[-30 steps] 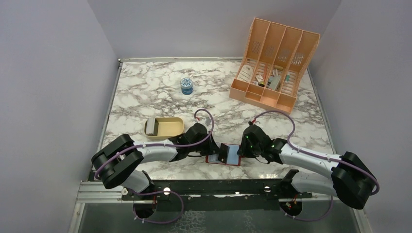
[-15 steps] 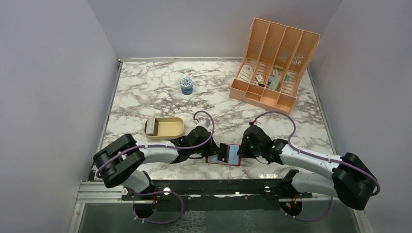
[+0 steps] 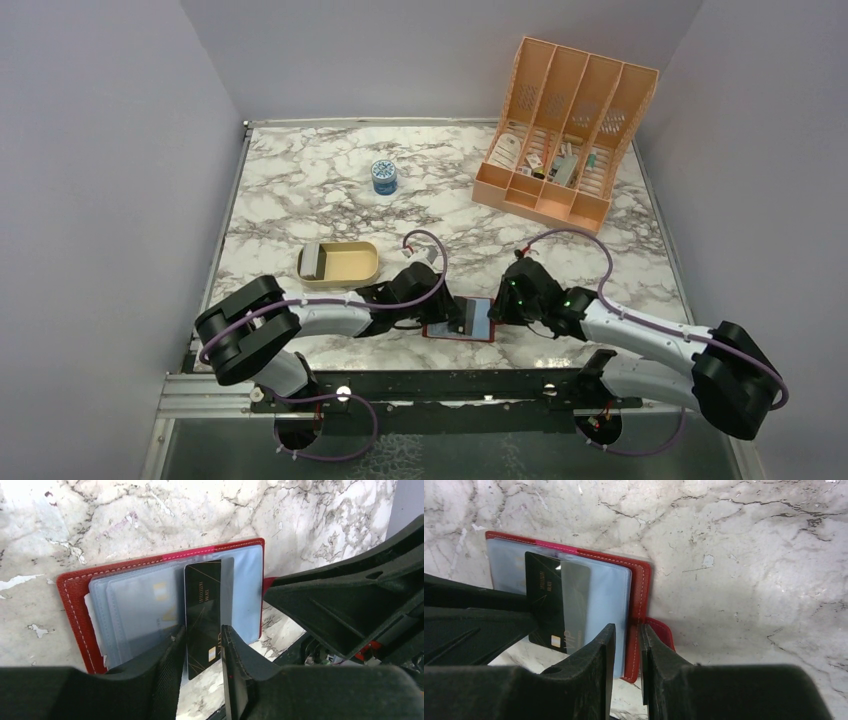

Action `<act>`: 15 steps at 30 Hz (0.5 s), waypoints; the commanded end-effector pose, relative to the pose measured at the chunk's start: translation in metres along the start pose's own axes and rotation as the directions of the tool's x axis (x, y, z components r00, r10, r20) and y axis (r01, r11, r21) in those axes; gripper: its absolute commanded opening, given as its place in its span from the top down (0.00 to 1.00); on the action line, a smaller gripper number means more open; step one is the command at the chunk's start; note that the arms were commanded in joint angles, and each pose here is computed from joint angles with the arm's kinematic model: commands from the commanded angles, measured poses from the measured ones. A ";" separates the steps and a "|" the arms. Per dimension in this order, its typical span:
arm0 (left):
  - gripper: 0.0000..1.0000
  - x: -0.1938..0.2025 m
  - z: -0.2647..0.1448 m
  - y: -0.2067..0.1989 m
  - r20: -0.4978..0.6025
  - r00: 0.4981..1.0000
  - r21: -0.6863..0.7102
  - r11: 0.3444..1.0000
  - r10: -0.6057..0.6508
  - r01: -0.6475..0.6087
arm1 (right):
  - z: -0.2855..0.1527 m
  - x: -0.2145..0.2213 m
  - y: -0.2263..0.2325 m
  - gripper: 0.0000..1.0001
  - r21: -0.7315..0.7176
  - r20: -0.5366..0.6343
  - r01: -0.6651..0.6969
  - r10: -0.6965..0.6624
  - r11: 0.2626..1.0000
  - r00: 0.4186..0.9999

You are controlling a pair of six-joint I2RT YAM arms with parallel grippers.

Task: Put the credit cards into the card holder
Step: Insert the credit card into the card holder.

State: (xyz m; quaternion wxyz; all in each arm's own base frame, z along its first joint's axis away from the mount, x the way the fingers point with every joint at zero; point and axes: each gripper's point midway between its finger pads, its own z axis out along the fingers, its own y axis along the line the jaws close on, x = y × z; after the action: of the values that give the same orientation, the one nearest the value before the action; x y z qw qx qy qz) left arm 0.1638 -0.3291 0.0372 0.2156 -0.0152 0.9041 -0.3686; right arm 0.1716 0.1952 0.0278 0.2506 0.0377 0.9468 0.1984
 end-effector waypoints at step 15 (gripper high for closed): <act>0.61 -0.003 0.003 -0.010 0.018 0.998 -0.039 0.998 0.053 -0.053 | -0.010 -0.002 0.003 0.77 -0.035 0.030 -0.027 0.028 0.999 0.999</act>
State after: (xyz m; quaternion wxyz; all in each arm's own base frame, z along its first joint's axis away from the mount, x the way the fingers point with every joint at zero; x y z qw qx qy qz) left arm 0.1638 -0.3311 0.0411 0.2250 -0.0043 0.9104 -0.3471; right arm 0.1732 0.1960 0.0472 0.2725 0.0455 0.9350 0.2225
